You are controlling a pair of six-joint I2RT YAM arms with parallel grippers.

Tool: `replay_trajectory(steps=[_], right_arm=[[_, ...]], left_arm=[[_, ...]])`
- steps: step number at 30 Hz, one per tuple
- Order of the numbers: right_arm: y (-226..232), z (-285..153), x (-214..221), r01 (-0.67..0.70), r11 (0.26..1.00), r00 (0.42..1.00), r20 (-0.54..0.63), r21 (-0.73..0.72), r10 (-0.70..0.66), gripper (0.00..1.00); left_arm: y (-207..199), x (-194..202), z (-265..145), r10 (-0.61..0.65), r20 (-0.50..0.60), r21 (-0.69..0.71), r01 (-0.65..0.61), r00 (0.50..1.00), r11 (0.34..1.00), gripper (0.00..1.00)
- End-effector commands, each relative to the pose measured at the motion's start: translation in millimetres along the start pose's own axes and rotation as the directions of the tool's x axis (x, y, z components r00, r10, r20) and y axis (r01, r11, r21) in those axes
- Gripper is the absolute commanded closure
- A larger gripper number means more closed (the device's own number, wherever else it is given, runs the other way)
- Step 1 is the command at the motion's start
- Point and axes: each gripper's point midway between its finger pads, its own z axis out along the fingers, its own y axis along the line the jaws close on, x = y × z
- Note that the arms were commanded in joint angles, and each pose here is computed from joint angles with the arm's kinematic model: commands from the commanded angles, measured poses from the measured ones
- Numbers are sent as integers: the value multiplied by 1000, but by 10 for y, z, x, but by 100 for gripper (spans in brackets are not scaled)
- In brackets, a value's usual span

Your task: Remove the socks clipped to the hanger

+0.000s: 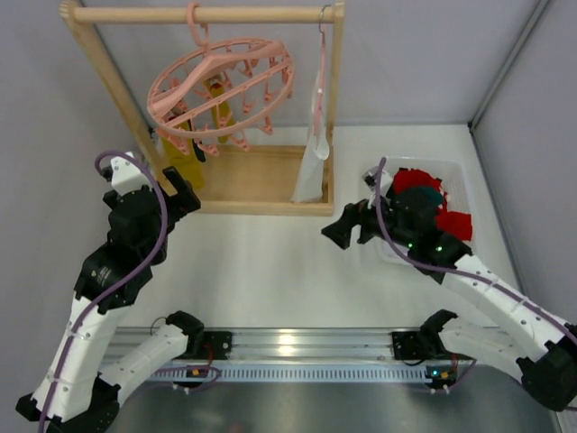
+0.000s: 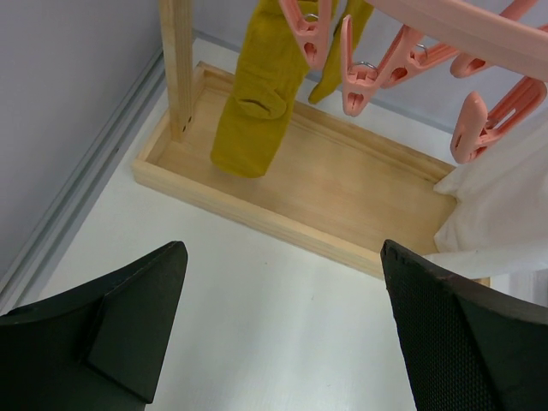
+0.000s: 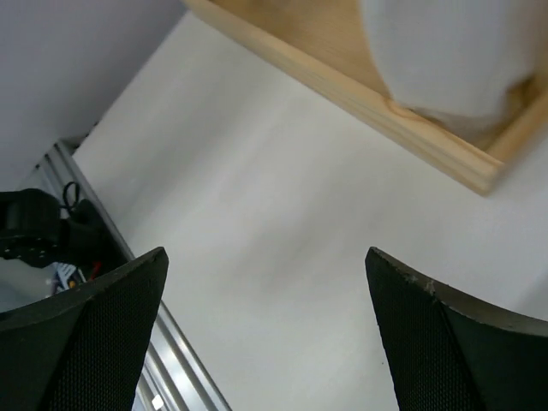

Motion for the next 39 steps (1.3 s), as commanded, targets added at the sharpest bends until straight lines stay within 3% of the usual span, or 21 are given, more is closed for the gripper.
replay_trajectory(steps=[1, 5, 11, 16, 21, 25, 26, 29, 30, 31, 33, 37, 38, 39], right_arm=[[695, 172, -398, 66, 966, 983, 181, -249, -20, 7], [1274, 523, -341, 115, 931, 984, 166, -346, -60, 9], [1726, 953, -152, 153, 913, 986, 126, -378, -114, 9], [1577, 872, -137, 163, 936, 981, 153, -313, -120, 9], [1296, 505, -299, 189, 963, 961, 236, -191, -142, 5], [1078, 250, -361, 176, 974, 949, 287, -143, -130, 2], [978, 234, -305, 172, 977, 950, 283, -126, -131, 1], [853, 86, -336, 173, 978, 940, 316, -116, -129, 1], [848, 16, -369, 178, 976, 934, 332, -123, -129, 0], [824, -11, -363, 184, 975, 933, 335, -125, -133, 1], [771, -57, -336, 196, 971, 934, 329, -140, -141, 1], [668, -97, -303, 197, 969, 943, 299, -151, -145, 1], [669, -109, -285, 203, 966, 943, 297, -161, -149, 1], [690, -136, -294, 213, 962, 940, 304, -169, -155, 1]], left_arm=[[63, -59, 15, -41, 38, -45, 43, 998, 998, 2], [113, -65, 18, -49, 50, -73, 53, 998, 996, 2], [96, 89, 159, 16, 13, -104, -15, 1000, 994, 1], [-120, 548, 295, 69, -104, 15, -68, 992, 998, 1], [-262, 1113, 432, 0, -155, 108, 17, 988, 994, 1], [-364, 1408, 677, -38, -111, 157, 56, 993, 986, 1], [-465, 1296, 751, -90, -49, 194, 98, 995, 976, 1], [-385, 1472, 1001, -132, 5, 182, 129, 991, 975, 2], [-361, 1351, 1093, -177, 78, 206, 158, 981, 966, 1], [-395, 1355, 1171, -152, 84, 247, 127, 985, 961, 1], [-192, 1119, 1348, -106, 184, 191, 70, 977, 979, 1], [74, 1053, 1749, -98, 176, 189, 64, 980, 980, 2], [28, 1067, 1781, -93, 153, 247, 53, 984, 968, 2], [245, 979, 1869, -92, 165, 216, 55, 982, 975, 2]])
